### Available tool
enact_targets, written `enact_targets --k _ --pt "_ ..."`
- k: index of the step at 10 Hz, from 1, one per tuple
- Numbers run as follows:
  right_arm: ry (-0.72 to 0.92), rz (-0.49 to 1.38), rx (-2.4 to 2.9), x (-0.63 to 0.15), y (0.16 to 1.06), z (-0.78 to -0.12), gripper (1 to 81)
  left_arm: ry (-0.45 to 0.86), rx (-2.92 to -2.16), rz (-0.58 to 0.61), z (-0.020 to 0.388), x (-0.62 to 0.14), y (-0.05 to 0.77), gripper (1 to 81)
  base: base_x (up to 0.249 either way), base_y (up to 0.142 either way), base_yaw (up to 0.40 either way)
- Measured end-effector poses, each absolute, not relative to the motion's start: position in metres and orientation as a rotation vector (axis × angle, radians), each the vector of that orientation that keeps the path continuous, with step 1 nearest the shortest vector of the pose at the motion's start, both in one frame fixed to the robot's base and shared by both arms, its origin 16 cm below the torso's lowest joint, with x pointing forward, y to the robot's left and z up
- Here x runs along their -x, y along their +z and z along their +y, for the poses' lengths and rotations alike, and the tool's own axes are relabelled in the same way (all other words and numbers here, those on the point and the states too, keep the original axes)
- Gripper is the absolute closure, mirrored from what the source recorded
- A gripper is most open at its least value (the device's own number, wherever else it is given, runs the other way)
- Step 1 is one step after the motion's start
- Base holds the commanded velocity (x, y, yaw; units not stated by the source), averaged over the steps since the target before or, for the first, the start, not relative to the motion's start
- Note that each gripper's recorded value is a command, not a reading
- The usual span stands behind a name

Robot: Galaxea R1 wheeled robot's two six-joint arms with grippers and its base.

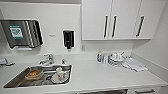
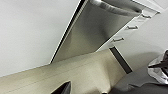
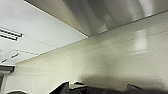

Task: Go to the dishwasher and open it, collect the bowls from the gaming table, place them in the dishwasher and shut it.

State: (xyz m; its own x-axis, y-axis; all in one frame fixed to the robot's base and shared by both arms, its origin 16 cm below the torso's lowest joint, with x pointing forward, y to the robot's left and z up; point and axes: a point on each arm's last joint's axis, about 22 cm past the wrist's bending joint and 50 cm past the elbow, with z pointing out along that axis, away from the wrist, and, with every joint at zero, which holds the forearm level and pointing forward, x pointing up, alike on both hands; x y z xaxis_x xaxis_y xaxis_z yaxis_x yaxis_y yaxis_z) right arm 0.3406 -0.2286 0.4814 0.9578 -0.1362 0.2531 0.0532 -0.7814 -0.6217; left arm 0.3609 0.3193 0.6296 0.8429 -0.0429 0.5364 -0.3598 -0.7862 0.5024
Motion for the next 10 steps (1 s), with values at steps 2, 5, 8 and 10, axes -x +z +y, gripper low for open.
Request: enact_targets --k 2,5,8,10 --pt "-0.382 0.086 2.431 -0.354 0.487 -0.228 1.0 0.671 -2.393 -0.324 0.313 -0.363 0.638 1.0 0.000 0.000 0.000" --pt "-0.386 0.124 2.380 -0.395 0.516 -0.212 1.0 0.663 -2.400 -0.327 0.315 -0.361 0.637 1.0 0.000 0.000 0.000" --pt "-0.353 0.136 2.301 -0.427 0.566 -0.188 1.0 0.661 -2.400 -0.327 0.315 -0.361 0.637 1.0 0.000 0.000 0.000" --pt "-0.338 0.154 2.274 -0.451 0.596 -0.183 1.0 0.662 -2.400 -0.327 0.315 -0.362 0.637 1.0 0.000 0.000 0.000"
